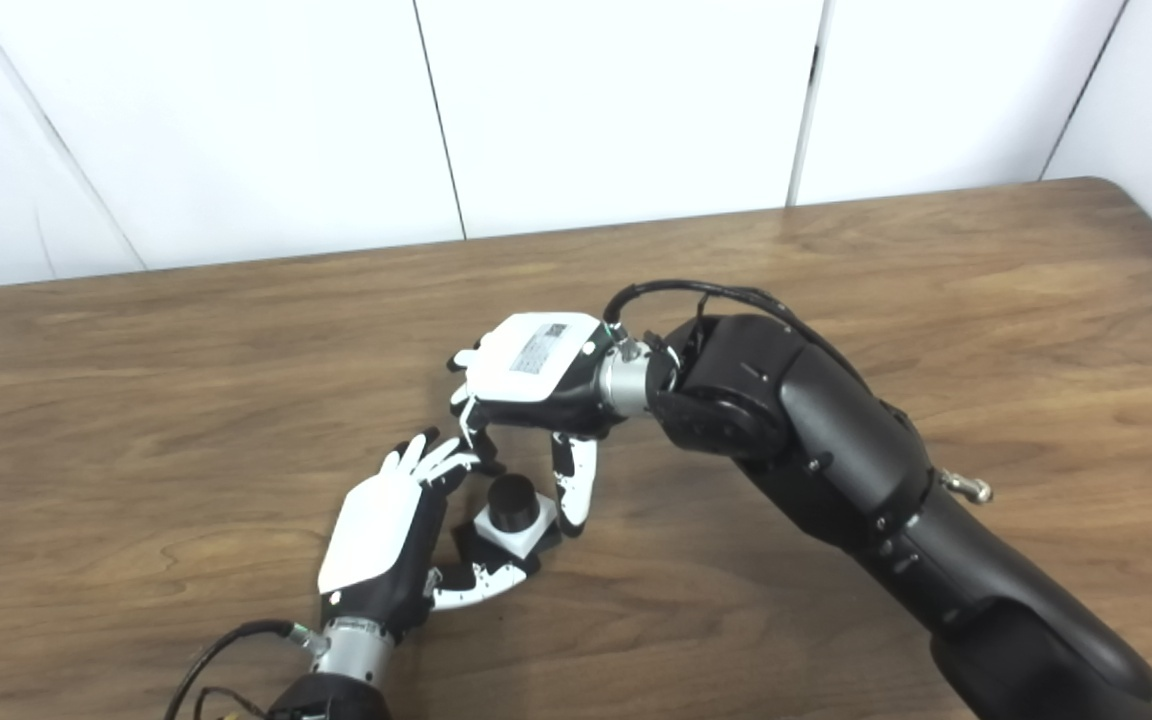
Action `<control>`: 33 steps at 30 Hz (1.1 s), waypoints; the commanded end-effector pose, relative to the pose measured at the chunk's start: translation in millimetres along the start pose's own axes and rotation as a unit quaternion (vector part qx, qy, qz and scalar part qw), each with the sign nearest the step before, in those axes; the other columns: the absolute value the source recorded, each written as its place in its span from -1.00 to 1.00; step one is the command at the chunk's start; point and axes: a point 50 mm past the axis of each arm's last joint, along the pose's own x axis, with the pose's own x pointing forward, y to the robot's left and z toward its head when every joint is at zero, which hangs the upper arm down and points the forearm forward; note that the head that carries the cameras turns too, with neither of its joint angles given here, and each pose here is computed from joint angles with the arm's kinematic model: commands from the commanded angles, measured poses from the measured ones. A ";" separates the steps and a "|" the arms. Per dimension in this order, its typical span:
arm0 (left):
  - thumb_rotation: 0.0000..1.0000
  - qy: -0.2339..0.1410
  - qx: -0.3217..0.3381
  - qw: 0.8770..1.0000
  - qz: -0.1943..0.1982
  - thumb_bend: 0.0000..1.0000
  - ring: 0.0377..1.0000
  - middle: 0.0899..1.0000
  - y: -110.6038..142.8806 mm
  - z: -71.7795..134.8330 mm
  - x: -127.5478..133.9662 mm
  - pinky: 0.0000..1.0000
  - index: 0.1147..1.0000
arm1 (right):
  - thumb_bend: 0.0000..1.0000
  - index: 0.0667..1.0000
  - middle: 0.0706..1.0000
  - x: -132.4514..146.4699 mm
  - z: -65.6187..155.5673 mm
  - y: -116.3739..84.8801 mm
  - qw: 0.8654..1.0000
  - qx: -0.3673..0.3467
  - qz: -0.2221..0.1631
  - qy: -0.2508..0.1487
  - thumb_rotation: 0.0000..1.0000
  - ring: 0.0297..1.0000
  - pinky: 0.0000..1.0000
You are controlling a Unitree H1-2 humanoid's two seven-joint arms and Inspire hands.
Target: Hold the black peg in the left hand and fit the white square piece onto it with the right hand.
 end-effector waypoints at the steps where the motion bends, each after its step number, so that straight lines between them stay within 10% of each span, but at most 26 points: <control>1: -0.50 0.009 0.019 1.000 -0.010 0.70 0.99 0.82 -3.5 -3.8 -0.2 1.00 0.51 | 1.00 0.31 0.77 -3.9 -6.7 -27.0 0.999 -0.012 -0.033 0.008 -0.35 1.00 0.97; 23: -0.33 0.021 0.035 0.999 -0.011 0.79 0.95 0.83 7.4 -1.4 -2.6 0.99 0.58 | 1.00 0.30 0.76 -10.0 -13.3 -32.8 0.999 -0.010 -0.042 0.017 -0.34 1.00 0.95; 33: -0.15 0.044 -0.028 0.995 -0.084 0.93 0.98 0.89 27.4 -1.4 0.7 1.00 0.72 | 1.00 0.31 0.76 -12.0 -18.4 -33.0 0.999 0.000 -0.043 0.027 -0.33 1.00 0.97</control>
